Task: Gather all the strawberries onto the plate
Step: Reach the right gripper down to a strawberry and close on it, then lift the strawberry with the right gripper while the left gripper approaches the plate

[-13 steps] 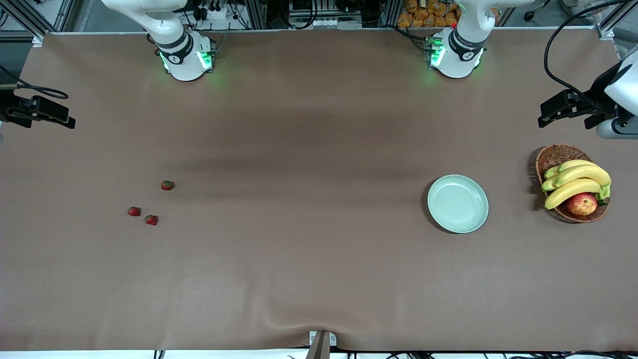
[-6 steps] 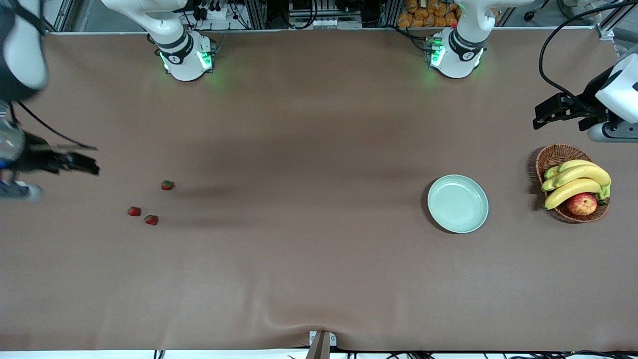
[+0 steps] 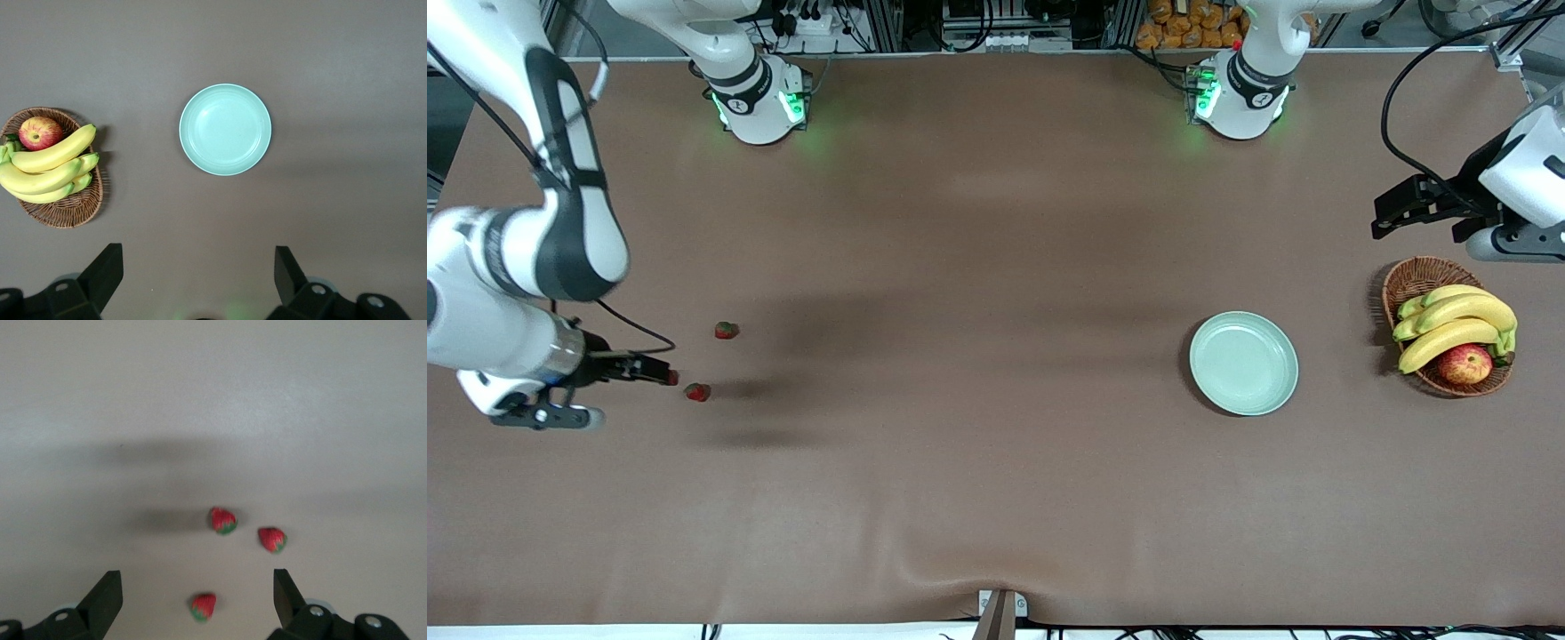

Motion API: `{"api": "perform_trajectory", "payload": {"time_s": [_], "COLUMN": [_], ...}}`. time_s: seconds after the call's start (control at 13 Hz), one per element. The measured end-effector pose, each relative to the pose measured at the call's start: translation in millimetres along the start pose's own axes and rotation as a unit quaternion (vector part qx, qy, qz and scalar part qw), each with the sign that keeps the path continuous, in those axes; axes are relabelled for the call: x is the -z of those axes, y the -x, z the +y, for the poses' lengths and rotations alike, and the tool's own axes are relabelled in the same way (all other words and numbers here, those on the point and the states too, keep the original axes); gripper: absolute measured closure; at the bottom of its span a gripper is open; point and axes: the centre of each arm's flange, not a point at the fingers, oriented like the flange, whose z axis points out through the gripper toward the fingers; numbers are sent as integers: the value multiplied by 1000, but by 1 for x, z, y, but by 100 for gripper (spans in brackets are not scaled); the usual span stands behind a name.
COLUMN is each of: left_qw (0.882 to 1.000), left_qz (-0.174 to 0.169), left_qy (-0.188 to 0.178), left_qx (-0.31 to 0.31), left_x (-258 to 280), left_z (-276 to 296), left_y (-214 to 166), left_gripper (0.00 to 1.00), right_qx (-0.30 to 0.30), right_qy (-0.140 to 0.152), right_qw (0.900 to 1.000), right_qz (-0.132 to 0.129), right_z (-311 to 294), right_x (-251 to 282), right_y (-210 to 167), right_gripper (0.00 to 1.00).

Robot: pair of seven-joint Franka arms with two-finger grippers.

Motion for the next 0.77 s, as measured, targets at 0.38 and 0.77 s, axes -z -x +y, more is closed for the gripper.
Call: {"api": "perform_trajectory", "payload": {"time_s": [0.38, 0.77], "left_qw": [1000, 1000], "left_qz": [6, 13], "left_qy": [0, 1], "left_qx": [-1, -3], "left_x": [-7, -16], "left_z": [1, 4], "left_y": [-5, -14], "left_gripper": [0, 0], "right_qx": [-3, -10], "right_qy": [7, 11], "right_qw": [999, 998], "right_qz": [-33, -64], "right_z": [4, 15], "right_x": [-85, -131], "right_y": [-7, -4], "right_gripper": [2, 6]}}
